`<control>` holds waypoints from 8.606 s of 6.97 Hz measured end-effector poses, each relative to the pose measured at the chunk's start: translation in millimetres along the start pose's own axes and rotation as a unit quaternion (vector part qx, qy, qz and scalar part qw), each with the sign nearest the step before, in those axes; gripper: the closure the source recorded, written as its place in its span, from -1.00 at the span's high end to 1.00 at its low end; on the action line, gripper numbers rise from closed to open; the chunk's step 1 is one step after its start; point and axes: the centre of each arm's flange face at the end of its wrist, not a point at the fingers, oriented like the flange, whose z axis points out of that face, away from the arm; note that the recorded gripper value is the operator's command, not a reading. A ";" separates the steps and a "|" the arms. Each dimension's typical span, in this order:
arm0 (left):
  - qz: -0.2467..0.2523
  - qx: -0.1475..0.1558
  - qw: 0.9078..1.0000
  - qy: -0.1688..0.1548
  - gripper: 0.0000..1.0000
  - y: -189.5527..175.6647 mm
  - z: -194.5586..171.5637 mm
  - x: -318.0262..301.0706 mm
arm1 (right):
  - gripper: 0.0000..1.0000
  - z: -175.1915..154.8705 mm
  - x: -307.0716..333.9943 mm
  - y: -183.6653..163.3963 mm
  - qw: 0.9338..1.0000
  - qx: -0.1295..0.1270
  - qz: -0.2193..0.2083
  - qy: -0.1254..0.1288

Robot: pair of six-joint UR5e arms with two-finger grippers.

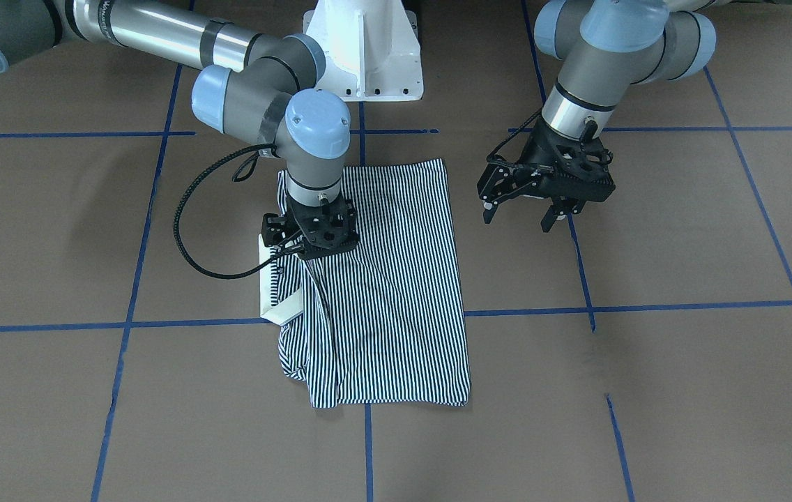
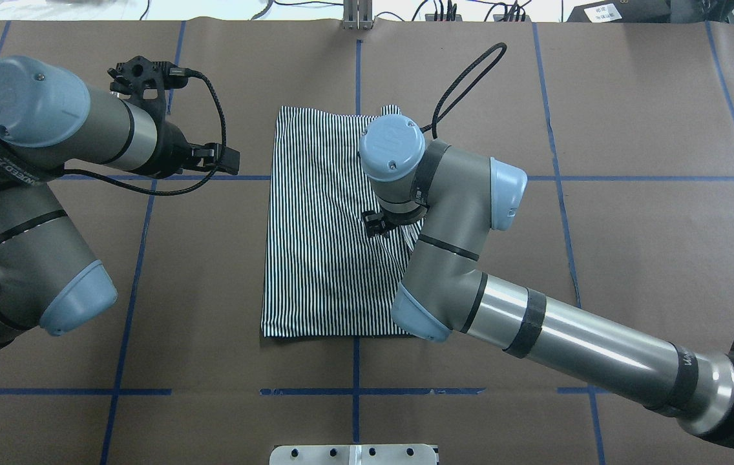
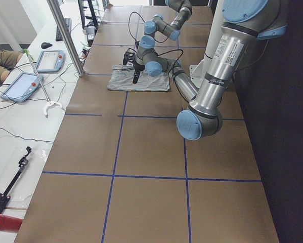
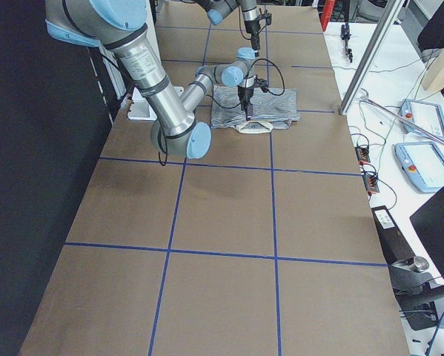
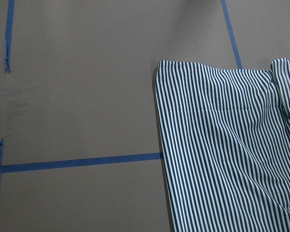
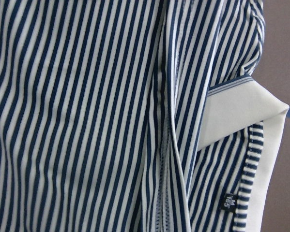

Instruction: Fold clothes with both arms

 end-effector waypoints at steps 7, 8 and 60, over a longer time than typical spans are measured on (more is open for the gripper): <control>-0.002 0.000 1.000 0.000 1.00 -0.2 1.4 -0.4 | 1.00 26.0 20.8 -0.6 0.999 -0.017 0.004 0.027; -0.001 -0.001 1.000 0.000 1.00 0.1 1.5 -0.2 | 1.00 23.9 29.3 -4.9 0.999 -0.019 0.002 0.032; -0.121 -0.040 0.992 0.023 1.00 7.6 -8.0 15.6 | 1.00 -60.1 150.0 -160.8 0.999 0.019 0.002 -0.039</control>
